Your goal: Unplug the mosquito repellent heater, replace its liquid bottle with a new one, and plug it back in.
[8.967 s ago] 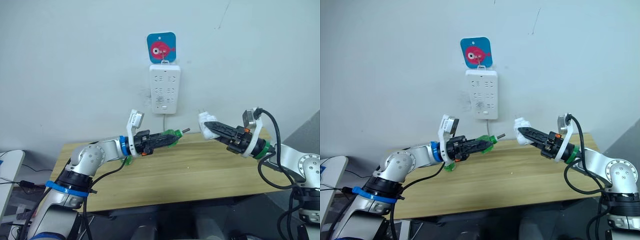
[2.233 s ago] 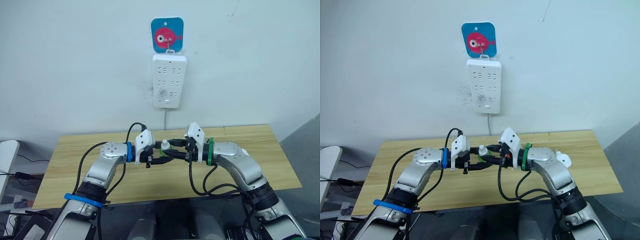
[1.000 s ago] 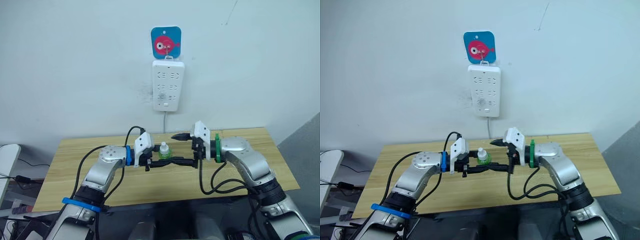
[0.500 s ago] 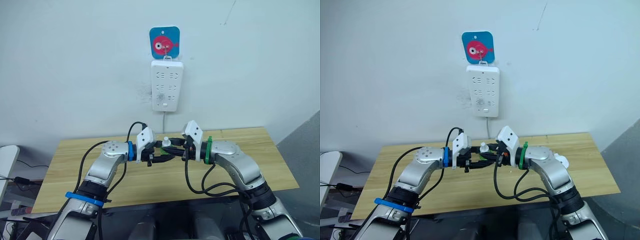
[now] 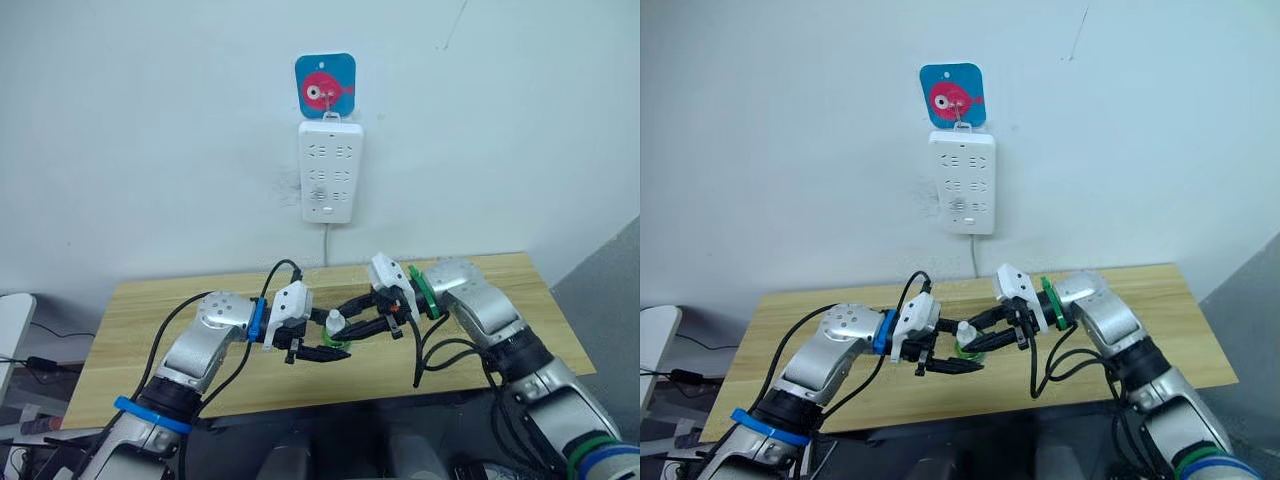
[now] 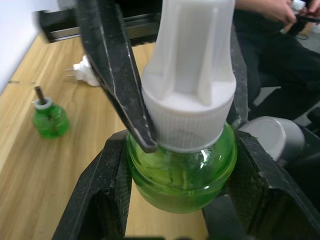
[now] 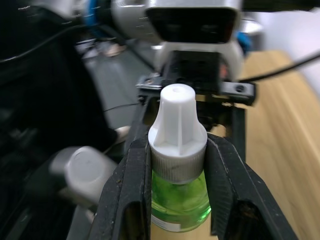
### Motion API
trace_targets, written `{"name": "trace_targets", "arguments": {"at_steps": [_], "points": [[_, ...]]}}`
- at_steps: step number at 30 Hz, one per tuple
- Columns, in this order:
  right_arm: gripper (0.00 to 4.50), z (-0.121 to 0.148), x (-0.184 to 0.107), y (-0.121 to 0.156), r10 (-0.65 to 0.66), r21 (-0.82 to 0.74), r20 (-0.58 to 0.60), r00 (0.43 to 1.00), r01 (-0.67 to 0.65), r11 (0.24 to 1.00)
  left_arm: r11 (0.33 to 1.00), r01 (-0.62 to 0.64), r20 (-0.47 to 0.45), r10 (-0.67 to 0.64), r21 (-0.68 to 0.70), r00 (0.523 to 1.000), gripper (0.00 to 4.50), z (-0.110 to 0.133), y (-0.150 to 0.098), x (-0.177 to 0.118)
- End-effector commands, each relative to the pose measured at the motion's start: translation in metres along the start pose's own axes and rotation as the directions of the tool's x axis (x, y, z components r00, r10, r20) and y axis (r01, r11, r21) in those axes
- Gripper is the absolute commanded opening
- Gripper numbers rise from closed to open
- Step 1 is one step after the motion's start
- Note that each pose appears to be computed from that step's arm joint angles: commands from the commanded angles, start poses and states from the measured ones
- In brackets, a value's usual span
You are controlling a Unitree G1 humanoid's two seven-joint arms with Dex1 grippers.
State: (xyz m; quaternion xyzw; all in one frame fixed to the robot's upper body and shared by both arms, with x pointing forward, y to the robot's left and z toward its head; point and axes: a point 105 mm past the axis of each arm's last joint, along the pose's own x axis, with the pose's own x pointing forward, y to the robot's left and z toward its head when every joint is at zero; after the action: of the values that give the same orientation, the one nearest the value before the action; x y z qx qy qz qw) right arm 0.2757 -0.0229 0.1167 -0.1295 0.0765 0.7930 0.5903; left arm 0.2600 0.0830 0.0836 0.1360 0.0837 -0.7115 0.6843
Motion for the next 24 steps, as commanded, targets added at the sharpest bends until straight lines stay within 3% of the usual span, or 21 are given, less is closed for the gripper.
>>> {"name": "trace_targets", "arguments": {"at_steps": [1,4,5,8,12,18,24], "points": [[2.13,0.005,-0.015,-0.015,-0.074,-0.052,0.0,0.997,0.074,0.996,1.0,-0.01,0.043,0.009,0.026,0.999,2.25,0.011,0.002,-0.003],[3.41,-0.001,-0.024,-0.014,-0.13,-0.041,-0.003,0.992,0.13,0.991,0.997,-0.072,0.062,0.072,-0.001,0.996,2.25,0.011,0.008,-0.007],[3.6,-0.004,-0.027,-0.013,-0.148,-0.041,-0.016,0.989,0.147,0.988,0.996,-0.087,0.065,0.087,-0.007,0.994,2.25,0.01,0.01,-0.008],[3.6,-0.019,-0.041,-0.011,-0.224,-0.065,-0.067,0.972,0.22,0.973,0.991,-0.135,0.062,0.135,-0.014,0.989,2.25,0.008,0.015,-0.012],[3.6,-0.013,-0.05,-0.007,-0.312,-0.027,-0.009,0.95,0.311,0.95,0.98,-0.196,0.058,0.196,-0.021,0.979,2.25,0.004,0.024,-0.018],[3.6,0.02,-0.025,-0.008,-0.41,-0.006,0.115,0.905,0.413,0.911,0.973,-0.23,0.061,0.232,-0.028,0.971,2.25,0.004,0.032,-0.019],[3.6,0.022,-0.001,-0.018,-0.474,0.009,0.128,0.871,0.477,0.879,0.973,-0.228,0.066,0.229,-0.025,0.971,2.25,0.008,0.037,-0.015]]}}
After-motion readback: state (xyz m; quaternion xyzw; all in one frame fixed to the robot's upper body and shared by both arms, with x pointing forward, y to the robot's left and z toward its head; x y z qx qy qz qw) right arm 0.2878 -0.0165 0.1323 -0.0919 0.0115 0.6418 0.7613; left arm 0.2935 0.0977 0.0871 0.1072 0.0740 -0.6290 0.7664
